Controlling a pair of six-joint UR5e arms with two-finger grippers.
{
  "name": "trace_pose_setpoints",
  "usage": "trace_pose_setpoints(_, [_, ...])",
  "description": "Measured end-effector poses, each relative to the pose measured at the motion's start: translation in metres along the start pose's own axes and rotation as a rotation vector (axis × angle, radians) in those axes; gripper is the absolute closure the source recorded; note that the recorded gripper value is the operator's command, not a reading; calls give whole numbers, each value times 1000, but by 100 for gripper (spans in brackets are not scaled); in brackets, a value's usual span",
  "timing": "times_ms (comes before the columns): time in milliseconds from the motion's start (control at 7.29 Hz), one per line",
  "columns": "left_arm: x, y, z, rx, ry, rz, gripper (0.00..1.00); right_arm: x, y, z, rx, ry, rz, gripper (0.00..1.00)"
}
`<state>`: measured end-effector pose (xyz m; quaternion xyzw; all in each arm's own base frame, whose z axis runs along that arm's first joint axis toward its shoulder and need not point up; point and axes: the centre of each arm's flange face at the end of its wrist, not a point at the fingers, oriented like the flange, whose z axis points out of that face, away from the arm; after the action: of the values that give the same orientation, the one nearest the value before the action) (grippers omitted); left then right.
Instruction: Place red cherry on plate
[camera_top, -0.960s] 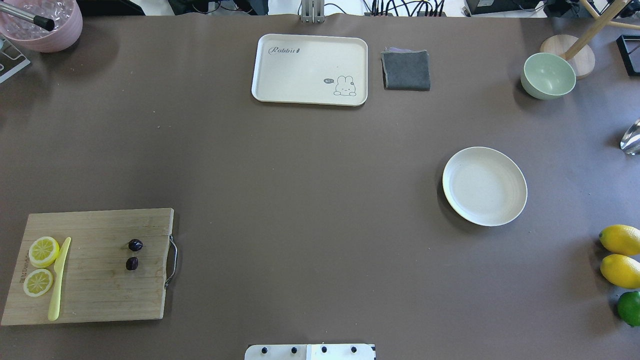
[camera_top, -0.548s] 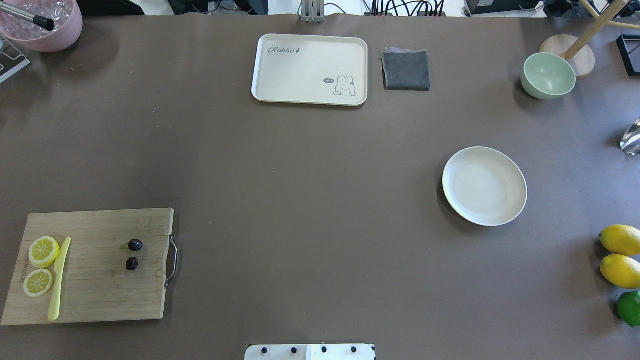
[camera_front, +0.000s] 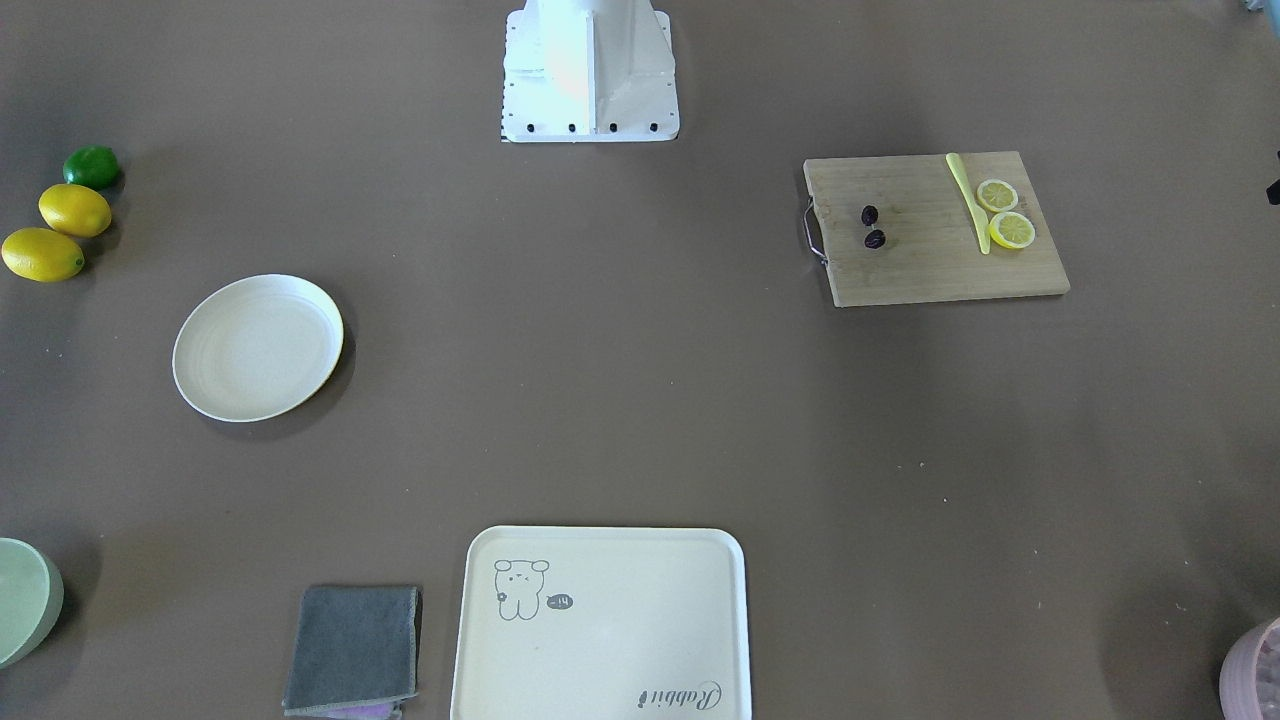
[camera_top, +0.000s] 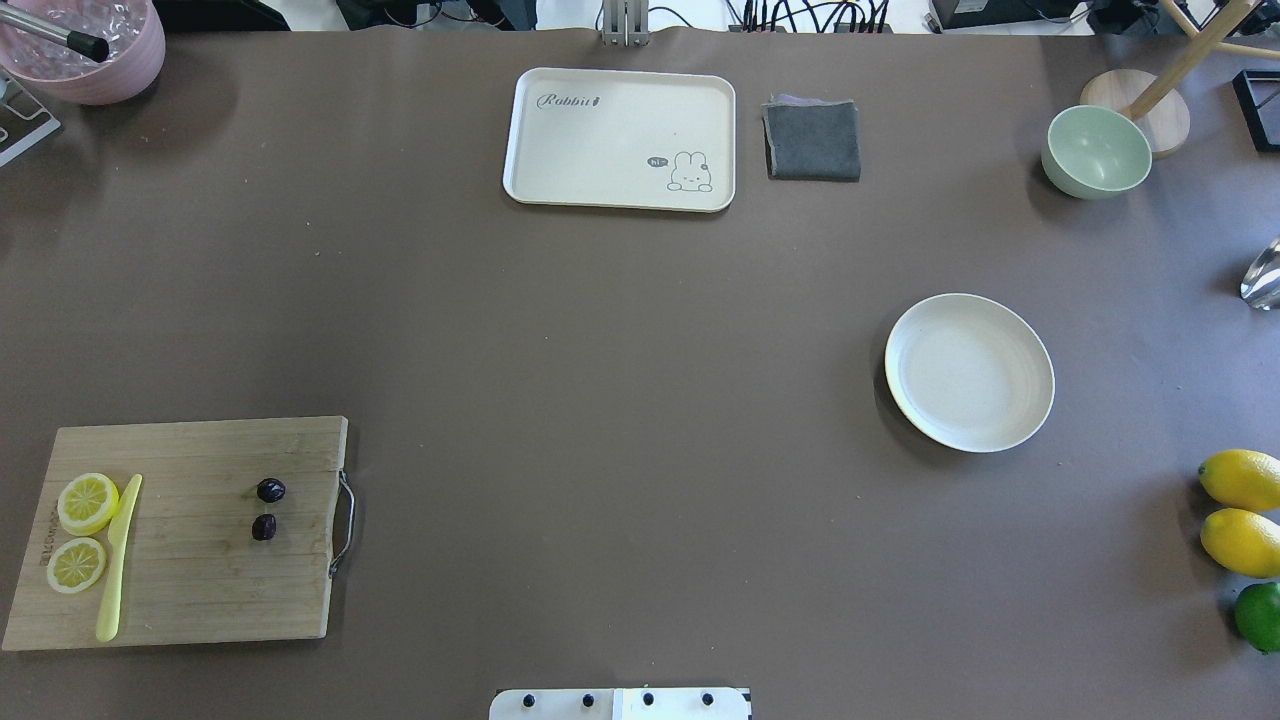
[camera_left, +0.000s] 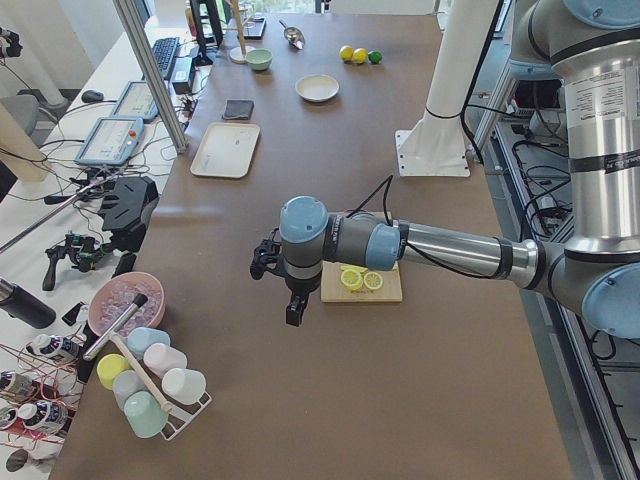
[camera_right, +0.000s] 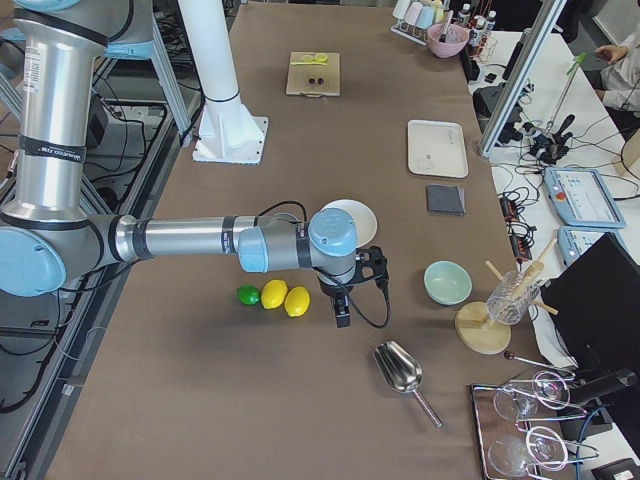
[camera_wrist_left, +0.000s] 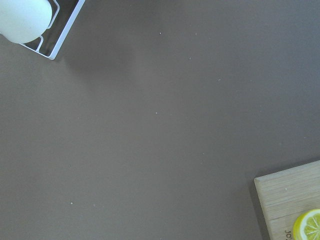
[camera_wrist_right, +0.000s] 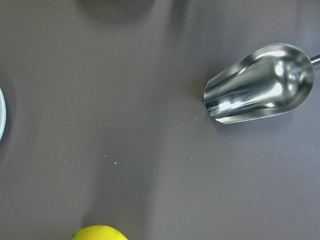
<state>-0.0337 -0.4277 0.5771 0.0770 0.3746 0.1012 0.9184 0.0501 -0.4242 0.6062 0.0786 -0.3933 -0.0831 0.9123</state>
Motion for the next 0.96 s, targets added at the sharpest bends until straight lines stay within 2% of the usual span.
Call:
trace_pose_setpoints(274, [2,0,2,-2,13,0,2,2,9,5,23,-7,-25,0])
trace_pose_setpoints(548, [4,-1,2,0,27,-2,2,1,21,10,37,-68,-29,0])
trace_pose_setpoints(685, [5,-1,1,1,28,-2,2,1,23,12,38,-82,-27,0])
trace_pose_setpoints(960, [6,-3,1,2,29,1,2,-1,19,12,43,-83,-7,0])
